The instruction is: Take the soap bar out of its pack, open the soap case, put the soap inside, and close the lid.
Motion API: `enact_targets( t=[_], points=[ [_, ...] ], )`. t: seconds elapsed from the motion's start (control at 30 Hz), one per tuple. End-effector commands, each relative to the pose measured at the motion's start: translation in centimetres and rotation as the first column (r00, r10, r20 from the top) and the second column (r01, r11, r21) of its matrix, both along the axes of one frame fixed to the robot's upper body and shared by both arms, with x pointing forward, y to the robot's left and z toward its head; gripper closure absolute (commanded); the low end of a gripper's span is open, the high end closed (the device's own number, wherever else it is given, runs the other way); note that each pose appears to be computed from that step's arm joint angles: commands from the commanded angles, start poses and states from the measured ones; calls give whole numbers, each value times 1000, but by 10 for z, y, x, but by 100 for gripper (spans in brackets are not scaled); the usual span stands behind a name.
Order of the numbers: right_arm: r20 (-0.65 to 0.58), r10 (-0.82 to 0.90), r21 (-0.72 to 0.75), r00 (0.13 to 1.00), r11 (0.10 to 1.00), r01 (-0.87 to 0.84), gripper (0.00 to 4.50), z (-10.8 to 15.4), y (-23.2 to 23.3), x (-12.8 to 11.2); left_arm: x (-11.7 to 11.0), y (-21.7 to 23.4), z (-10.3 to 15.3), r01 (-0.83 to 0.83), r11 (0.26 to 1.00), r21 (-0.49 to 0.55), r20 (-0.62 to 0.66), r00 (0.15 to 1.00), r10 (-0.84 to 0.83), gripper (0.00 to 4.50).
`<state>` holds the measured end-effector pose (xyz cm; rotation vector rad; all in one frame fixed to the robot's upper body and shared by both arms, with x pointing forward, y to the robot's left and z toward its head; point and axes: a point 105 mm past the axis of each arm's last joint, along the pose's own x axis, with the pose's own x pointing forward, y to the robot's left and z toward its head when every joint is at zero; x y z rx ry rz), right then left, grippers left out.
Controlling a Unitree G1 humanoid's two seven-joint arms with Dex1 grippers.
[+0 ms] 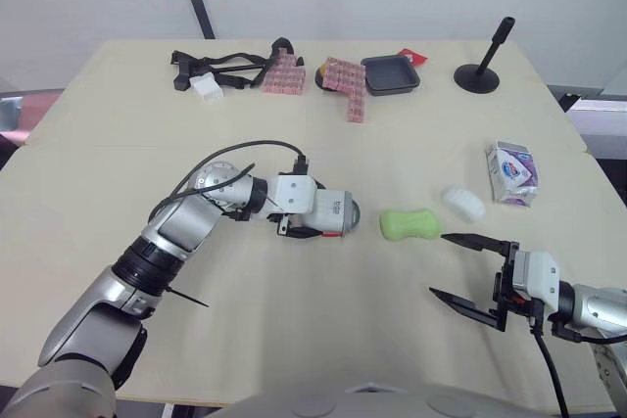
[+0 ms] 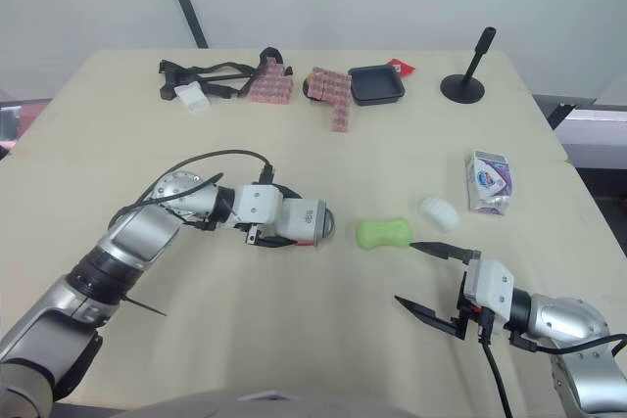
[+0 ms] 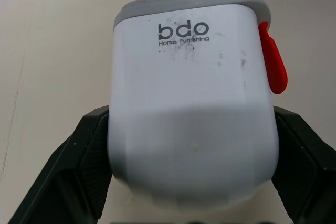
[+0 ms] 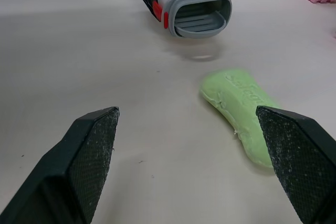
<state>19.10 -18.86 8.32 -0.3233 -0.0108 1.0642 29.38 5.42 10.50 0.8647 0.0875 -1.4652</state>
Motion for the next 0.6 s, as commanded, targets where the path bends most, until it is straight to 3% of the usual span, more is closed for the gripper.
enact_targets(
  t=[0.03, 0.6],
  points=[
    [31, 5, 16, 999, 1000, -5, 2, 6, 2, -1, 0, -5, 13, 32, 999, 8, 47, 998, -32, 103],
    [40, -3, 20, 999, 1000, 3, 2, 3, 2, 0, 0, -8, 17, 25, 988, 152, 9, 1000, -27, 103]
  ],
)
